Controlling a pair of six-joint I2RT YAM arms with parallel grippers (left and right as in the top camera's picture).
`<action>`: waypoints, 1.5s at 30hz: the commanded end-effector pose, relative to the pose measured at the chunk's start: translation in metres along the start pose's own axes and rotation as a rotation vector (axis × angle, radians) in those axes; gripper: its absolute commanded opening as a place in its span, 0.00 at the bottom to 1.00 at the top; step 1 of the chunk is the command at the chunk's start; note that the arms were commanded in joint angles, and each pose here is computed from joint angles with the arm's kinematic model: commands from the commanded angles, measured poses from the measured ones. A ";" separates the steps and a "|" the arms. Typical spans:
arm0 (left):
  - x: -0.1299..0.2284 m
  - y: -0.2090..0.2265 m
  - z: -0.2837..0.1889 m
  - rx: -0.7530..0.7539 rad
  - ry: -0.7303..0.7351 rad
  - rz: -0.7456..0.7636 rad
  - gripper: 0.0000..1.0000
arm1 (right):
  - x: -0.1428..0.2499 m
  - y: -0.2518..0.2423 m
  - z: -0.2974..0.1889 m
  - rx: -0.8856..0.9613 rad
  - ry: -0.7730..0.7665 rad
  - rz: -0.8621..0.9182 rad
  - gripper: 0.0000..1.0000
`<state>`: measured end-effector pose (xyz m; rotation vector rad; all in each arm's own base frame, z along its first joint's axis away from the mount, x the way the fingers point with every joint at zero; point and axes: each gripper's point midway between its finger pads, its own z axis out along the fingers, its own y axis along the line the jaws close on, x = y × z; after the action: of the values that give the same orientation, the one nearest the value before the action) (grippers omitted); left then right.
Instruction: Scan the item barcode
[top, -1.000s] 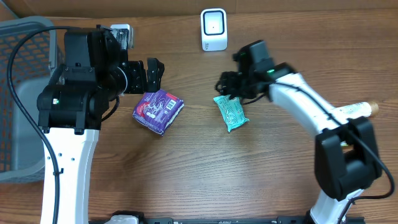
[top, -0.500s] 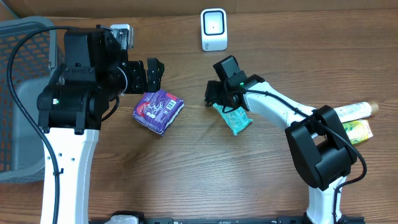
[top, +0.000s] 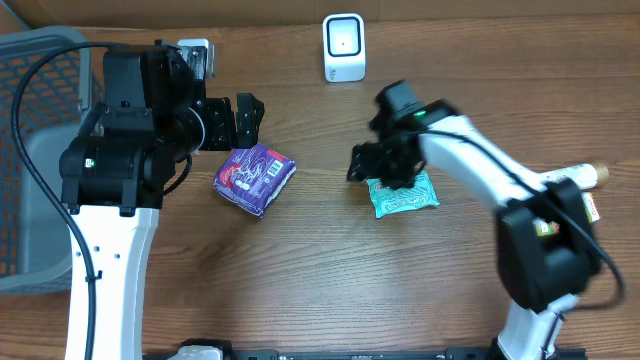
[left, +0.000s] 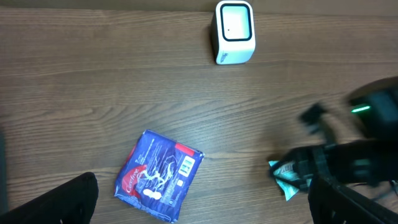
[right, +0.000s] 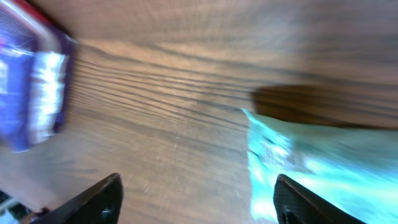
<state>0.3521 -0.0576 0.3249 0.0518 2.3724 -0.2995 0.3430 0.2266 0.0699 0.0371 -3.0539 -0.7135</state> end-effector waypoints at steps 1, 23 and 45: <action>-0.005 0.002 -0.002 -0.008 -0.015 -0.014 1.00 | -0.022 0.008 -0.091 -0.072 -0.201 -0.135 0.84; -0.005 0.002 -0.002 -0.008 -0.015 -0.015 1.00 | 0.000 -0.129 -0.023 -0.302 0.032 -0.161 0.82; -0.005 0.002 -0.002 -0.008 -0.015 -0.014 0.99 | 0.023 -0.116 0.041 -0.403 0.096 -0.067 0.13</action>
<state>0.3521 -0.0576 0.3249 0.0522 2.3724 -0.2993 0.3332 0.1448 0.0024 0.2379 -2.7886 -1.3712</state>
